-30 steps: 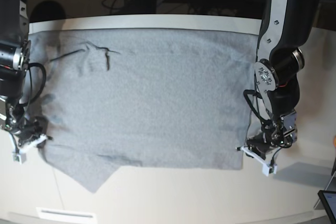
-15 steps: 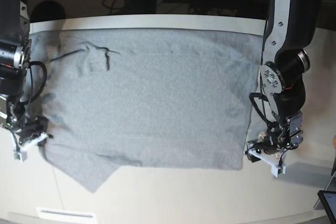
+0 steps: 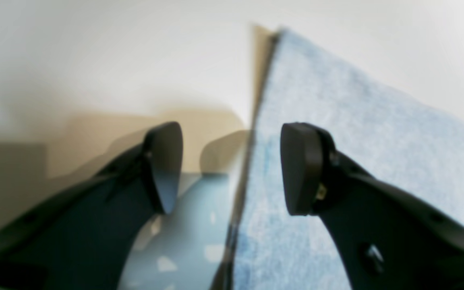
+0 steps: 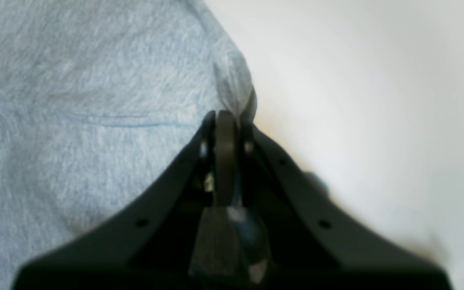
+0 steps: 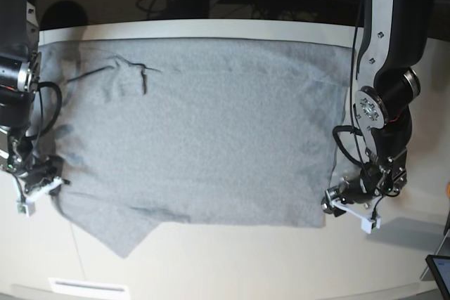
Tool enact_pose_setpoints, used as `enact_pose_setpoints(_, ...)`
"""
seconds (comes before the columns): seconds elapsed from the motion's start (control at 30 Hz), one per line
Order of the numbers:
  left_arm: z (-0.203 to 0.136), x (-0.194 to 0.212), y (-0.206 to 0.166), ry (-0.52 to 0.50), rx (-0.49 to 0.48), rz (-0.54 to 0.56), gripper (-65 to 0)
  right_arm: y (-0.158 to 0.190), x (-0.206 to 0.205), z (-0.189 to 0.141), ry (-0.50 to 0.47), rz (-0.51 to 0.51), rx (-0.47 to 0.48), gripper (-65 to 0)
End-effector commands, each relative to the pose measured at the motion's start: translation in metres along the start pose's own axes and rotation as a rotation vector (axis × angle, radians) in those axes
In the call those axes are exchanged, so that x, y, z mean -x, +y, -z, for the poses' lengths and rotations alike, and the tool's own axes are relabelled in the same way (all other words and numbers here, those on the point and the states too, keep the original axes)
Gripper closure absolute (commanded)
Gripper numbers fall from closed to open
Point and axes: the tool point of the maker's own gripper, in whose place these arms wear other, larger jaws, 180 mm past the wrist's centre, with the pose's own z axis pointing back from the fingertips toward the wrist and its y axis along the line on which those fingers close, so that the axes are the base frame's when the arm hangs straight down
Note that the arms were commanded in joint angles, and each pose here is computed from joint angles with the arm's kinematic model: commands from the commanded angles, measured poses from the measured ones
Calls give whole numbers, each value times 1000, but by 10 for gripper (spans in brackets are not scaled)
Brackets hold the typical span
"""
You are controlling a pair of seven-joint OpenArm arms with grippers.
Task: Fold the T-shirt properly
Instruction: 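Close both grippers on the hem corners of the grey shirt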
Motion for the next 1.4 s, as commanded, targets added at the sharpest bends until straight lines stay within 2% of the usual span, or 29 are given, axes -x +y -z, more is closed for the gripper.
enact_pose_setpoints(0.0,-4,-25,-10,-45,20,16,-381,-3,-33,-6,-76,-7,0,-3)
enact_pose_setpoints(0.2,6,-12,-29,9,30,116,-380,-3,-33,-6,-76,-7,0,-3)
enact_pose_setpoints(0.63,12,0,-42,29,56,125,-378,-5,-26,-6,-64,-6,2,-3)
enact_pose_setpoints(0.8,15,6,-58,39,103,142,-371,-6,-25,-6,-63,-6,4,-3)
enact_pose_setpoints(0.87,15,6,-56,39,100,145,-302,-6,-25,-6,-63,-6,4,-3)
enact_pose_setpoints(1.0,14,4,-53,35,94,146,-87,-7,-19,-6,-52,-5,6,-3)
enact_pose_setpoints(1.07,14,4,-52,32,92,147,-18,-8,-17,-6,-49,-5,7,-3)
enact_pose_setpoints(1.1,14,4,-52,32,92,147,0,-8,-17,-6,-49,-5,7,-3)
enact_pose_setpoints(1.37,8,-6,-39,-2,62,169,0,-5,-22,-6,-64,-12,1,-3)
